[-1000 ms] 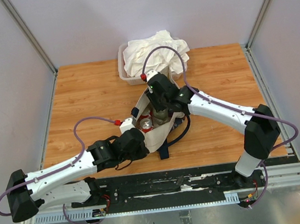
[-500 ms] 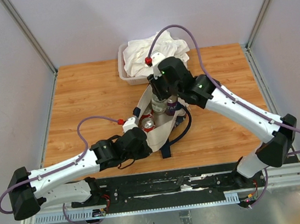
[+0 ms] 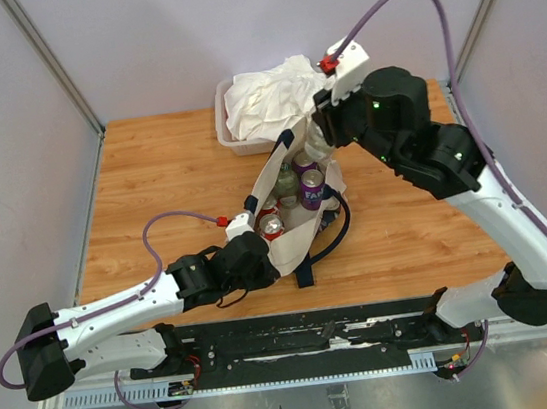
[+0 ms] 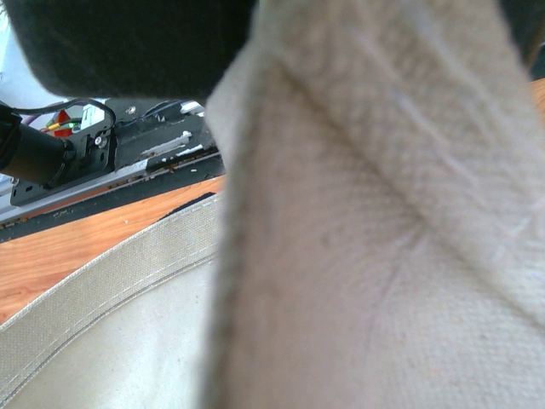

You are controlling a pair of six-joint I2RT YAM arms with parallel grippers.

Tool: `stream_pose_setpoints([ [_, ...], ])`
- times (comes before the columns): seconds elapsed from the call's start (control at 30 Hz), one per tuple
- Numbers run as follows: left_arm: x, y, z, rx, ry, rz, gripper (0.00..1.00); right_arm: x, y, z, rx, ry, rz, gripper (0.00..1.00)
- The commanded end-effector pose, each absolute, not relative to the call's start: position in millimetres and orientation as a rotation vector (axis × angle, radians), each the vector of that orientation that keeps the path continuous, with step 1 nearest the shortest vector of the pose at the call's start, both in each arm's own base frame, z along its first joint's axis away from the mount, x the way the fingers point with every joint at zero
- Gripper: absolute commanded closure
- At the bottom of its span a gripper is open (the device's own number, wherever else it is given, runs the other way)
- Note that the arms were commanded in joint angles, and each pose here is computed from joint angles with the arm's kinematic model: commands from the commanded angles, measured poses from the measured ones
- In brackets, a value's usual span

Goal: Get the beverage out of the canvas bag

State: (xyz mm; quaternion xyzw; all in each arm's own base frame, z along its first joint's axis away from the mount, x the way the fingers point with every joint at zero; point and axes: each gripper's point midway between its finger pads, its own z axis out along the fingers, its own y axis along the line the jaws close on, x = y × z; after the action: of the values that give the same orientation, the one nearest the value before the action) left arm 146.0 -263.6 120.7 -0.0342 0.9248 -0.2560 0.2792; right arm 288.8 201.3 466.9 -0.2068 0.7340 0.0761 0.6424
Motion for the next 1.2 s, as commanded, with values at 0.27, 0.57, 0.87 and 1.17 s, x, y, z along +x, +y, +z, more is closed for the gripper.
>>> stream_pose_setpoints([
  [0.27, 146.4, -270.9, 124.3, -0.067, 2.457, -0.735, 1.0, 331.0, 57.6, 440.9, -0.083, 1.739, -0.105, 0.99],
  [0.57, 147.3, -273.2, 124.2, -0.052, 2.454, -0.735, 0.99, 360.0, 5.7, 337.5, 0.063, 1.876, -0.026, 0.99],
  [0.87, 146.7, -278.9, 121.0, -0.037, 2.469, -0.742, 0.99, 375.3, -12.8, 282.0, 0.102, 1.908, -0.036, 0.99],
  [1.17, 145.3, -274.6, 116.7, -0.05, 2.486, -0.716, 0.99, 402.0, -23.2, 238.9, 0.149, 1.938, -0.061, 0.99],
])
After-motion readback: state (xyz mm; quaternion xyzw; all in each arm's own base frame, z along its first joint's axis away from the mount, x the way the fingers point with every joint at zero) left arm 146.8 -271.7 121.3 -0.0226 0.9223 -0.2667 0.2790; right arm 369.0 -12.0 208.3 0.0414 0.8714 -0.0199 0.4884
